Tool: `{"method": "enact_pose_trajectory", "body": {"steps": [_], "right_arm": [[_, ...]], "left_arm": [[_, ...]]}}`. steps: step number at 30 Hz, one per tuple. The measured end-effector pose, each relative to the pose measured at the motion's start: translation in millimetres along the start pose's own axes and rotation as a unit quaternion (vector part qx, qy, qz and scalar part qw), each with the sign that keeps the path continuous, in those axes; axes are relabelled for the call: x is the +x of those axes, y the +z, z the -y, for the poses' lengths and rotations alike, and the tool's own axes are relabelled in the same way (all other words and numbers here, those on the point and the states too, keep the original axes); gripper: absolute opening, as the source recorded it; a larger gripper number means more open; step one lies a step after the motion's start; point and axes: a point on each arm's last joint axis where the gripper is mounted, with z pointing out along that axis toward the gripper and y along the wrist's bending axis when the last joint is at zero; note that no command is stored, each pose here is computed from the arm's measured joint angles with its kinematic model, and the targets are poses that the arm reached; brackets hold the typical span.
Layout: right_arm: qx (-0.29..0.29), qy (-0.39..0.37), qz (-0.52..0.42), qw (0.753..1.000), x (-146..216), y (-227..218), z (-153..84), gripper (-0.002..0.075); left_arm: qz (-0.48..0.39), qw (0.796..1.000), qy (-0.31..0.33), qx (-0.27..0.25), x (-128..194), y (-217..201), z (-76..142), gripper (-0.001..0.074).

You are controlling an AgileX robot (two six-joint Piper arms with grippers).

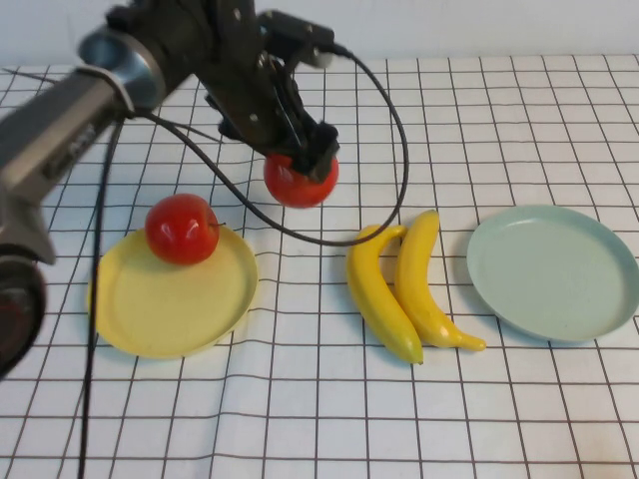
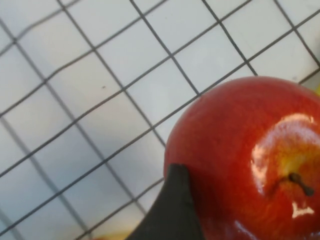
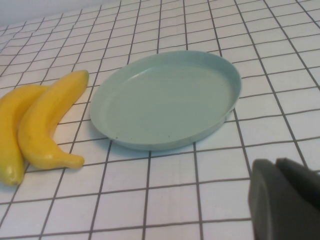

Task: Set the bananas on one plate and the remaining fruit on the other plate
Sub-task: Put one type of fruit in the left plate

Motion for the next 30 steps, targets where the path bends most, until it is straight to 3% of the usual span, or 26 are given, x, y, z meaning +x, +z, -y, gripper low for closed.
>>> {"method": "enact_pose_trajectory", "body": {"steps": [6,12,21,30], "right_arm": [[0.000,0.000,0.000,1.000,0,0,0,-0.0015],[0.000,0.001,0.000,1.000,0,0,0,-0.0015],[0.000,0.001,0.000,1.000,0,0,0,-0.0015],[0.000,0.001,0.000,1.000,0,0,0,-0.0015]], "left_arm": [[0.015,0.999,0.009,-0.038,17,-65,4,0.0574],[0.053,0.997,-0.010,-0.057,73,-95,13,0.0574],[0.025,0.992,-0.100,-0.070,163,-80,-4,0.0574],[-0.008,0.990,-0.119,-0.080,172,-58,-12,0.0574]]}}
